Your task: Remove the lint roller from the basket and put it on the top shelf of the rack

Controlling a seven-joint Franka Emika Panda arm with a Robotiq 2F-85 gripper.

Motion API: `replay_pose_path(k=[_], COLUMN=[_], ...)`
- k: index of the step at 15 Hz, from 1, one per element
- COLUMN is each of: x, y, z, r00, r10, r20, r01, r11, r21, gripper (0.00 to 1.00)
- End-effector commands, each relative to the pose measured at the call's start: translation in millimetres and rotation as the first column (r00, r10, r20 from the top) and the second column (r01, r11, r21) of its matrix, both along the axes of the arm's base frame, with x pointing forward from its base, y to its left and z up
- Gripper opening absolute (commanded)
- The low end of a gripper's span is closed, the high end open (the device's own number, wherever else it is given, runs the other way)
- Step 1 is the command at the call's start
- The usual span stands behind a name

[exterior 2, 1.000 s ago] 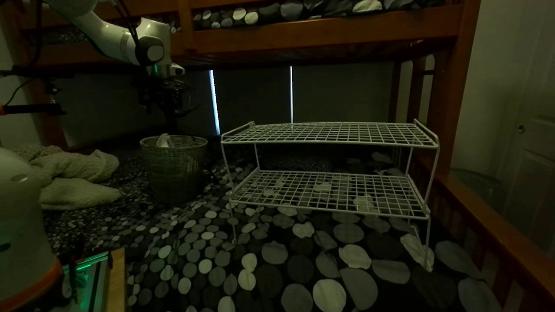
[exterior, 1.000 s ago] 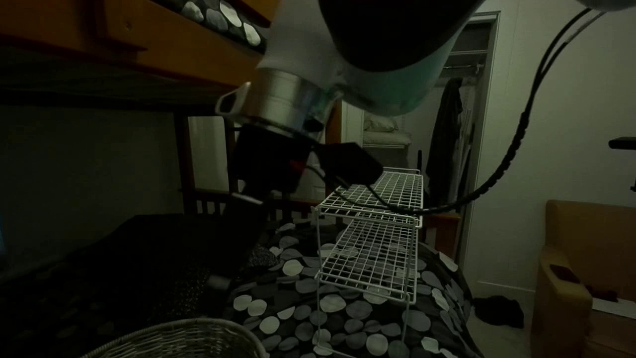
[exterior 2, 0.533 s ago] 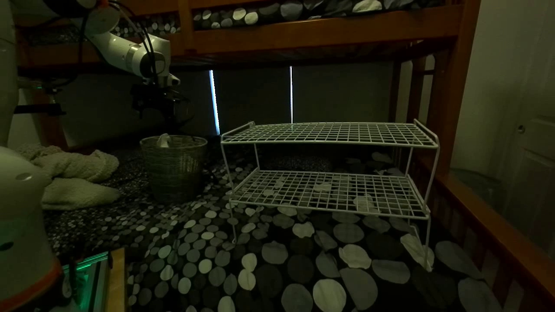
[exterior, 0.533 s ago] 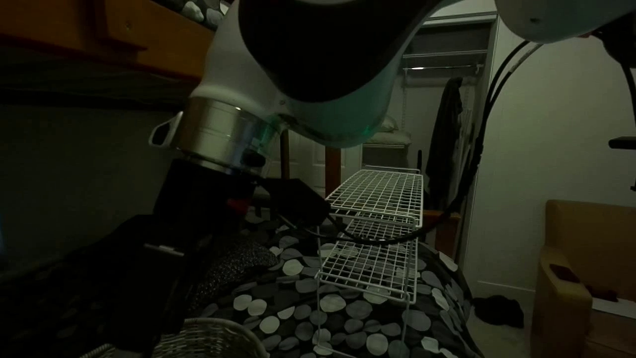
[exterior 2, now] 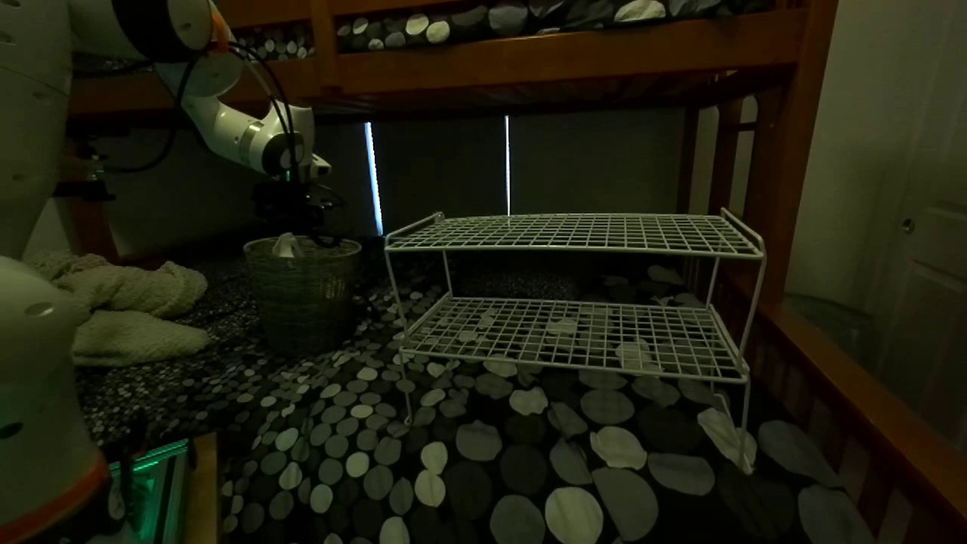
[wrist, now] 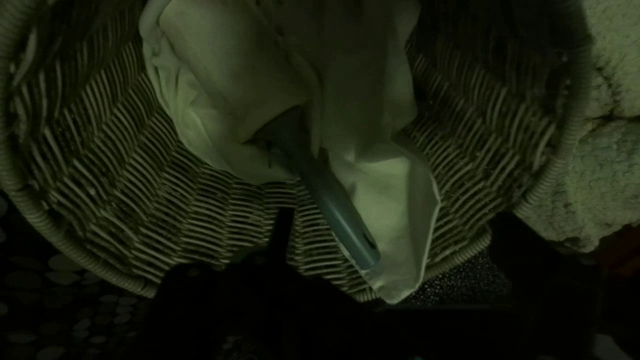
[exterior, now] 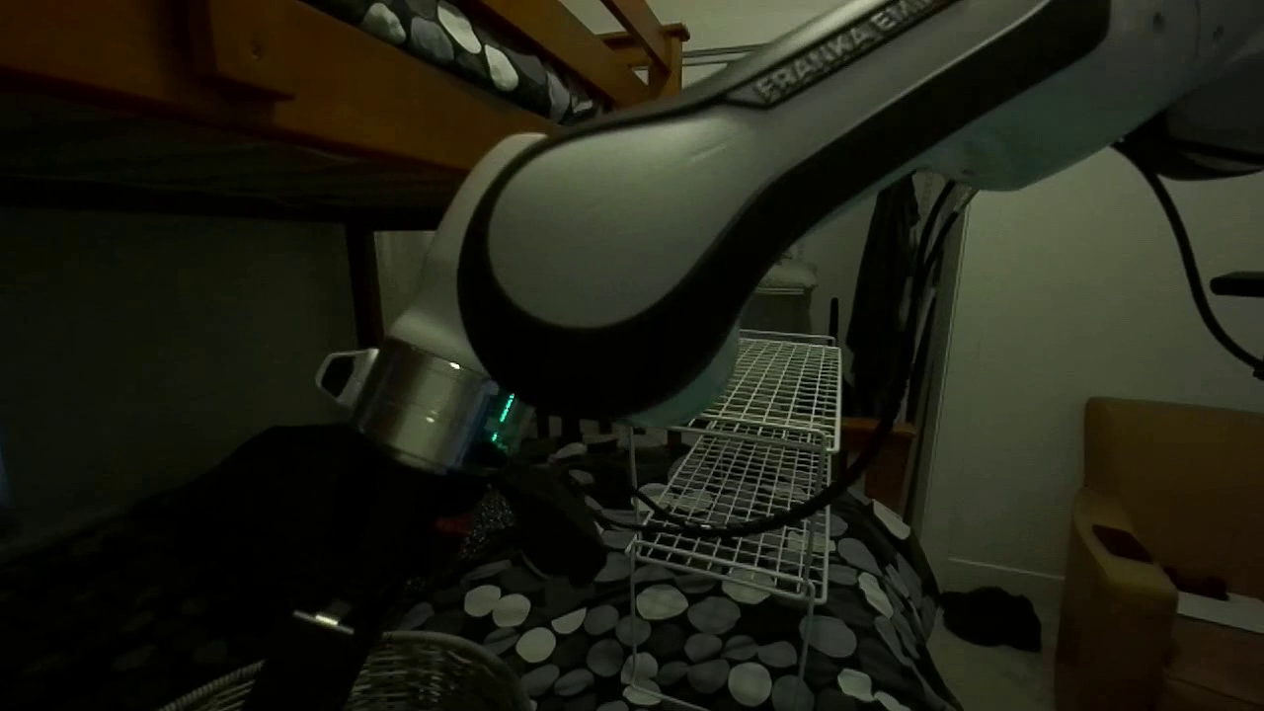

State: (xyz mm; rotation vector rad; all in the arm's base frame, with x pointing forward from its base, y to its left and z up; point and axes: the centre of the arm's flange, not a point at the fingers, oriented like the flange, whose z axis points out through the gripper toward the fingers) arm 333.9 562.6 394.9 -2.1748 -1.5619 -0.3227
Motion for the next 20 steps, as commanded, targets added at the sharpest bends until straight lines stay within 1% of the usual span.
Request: replay_pose_path(k=[1,4,10,13,14,16,17,18,19,20], x=[6.2,10.4,17.4,28.4,31.6,37.4,39.0,38.9,37.9,35.0], y=[9.1,20.1,51.5,61.9,65.5,74.4,78.5,84.1,88.3,91.6], z=[-31.5,-50.9,-65.1,-72.4,-74.7,-81.8,-84.2,-88.0,-90.7,-92.8], r00=[0.999,0.995,0.978,0.974,0.971,0.967,0.965,0.961,0.959,0.956], r10=[0.043,0.087,0.173,0.188,0.197,0.215,0.225,0.242,0.255,0.271], r20=[0.028,0.049,0.118,0.13,0.133,0.135,0.136,0.135,0.124,0.11], r01=[-0.043,-0.087,-0.178,-0.193,-0.203,-0.223,-0.233,-0.25,-0.263,-0.278], r11=[0.999,0.996,0.984,0.981,0.979,0.974,0.972,0.967,0.964,0.959], r21=[-0.003,0.004,0.029,0.034,0.033,0.04,0.041,0.042,0.049,0.05], gripper=[1.0,1.0,1.0,0.93,0.88,0.87,0.82,0.8,0.65,0.63])
